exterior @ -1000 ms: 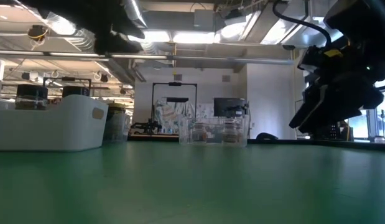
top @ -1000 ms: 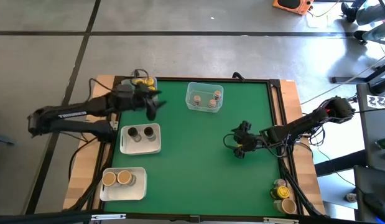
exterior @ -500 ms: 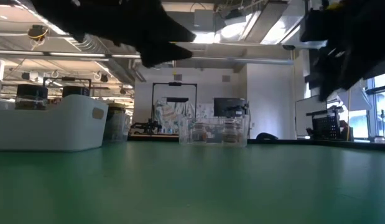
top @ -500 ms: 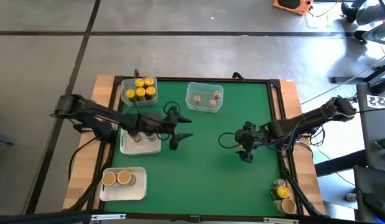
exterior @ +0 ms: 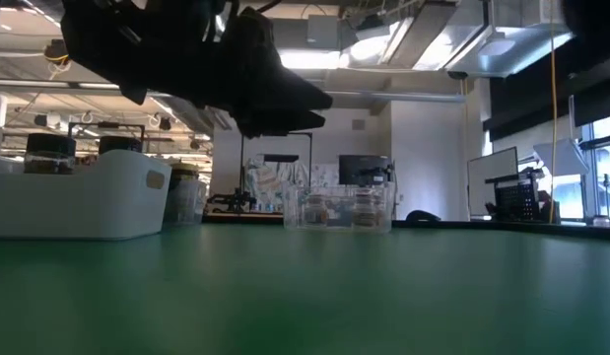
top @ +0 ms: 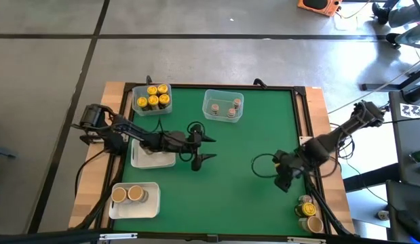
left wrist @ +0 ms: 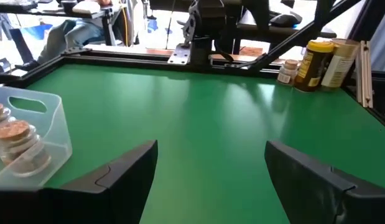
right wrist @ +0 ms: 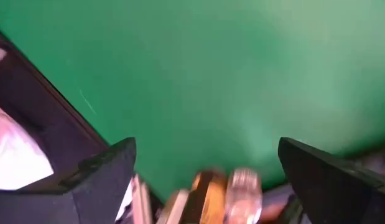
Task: Sort spices by type
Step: Put the yellow seasoning bottle into the left transparent bin
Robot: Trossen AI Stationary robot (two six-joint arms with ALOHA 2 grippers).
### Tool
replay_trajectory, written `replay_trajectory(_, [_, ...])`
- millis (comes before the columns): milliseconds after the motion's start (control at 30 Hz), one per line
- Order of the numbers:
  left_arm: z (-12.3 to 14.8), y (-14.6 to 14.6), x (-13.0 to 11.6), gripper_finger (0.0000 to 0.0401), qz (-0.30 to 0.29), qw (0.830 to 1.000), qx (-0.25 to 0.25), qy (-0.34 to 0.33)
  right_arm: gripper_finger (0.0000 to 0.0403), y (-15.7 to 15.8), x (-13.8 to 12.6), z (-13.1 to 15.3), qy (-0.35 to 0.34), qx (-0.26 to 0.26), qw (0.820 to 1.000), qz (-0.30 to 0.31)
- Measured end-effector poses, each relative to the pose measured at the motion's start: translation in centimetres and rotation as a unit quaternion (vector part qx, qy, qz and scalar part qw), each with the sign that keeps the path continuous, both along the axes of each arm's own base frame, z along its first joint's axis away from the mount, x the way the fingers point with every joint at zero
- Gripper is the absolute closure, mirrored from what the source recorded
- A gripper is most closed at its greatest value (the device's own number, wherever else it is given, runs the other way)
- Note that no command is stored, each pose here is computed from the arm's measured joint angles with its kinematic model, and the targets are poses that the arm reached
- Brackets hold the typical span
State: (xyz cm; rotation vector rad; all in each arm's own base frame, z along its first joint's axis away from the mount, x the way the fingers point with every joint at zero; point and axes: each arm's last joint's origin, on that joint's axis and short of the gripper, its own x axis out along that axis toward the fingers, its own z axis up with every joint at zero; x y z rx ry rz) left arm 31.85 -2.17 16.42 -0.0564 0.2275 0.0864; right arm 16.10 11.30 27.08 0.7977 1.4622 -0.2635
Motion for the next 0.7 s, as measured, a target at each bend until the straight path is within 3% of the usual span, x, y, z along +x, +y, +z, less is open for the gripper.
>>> replay_trajectory(167, [0.0, 0.0, 0.0, 0.0106, -0.002, 1.000, 0.008, -0.001, 0.0011, 2.0, -1.5, -0.6, 0.110, 0.030, 0.991, -0.064])
replay_trajectory(433, [0.1, -0.6, 0.0, 0.0106, -0.013, 1.000, 0.016, -0.002, 0.0011, 5.2, -3.0, -2.0, 0.233, 0.033, 0.968, -0.091])
replay_trajectory(700, [0.3, -0.7, 0.0, 0.0106, -0.014, 1.000, 0.017, -0.012, 0.0011, 7.7, -3.1, -3.1, 0.252, 0.051, 0.962, -0.086])
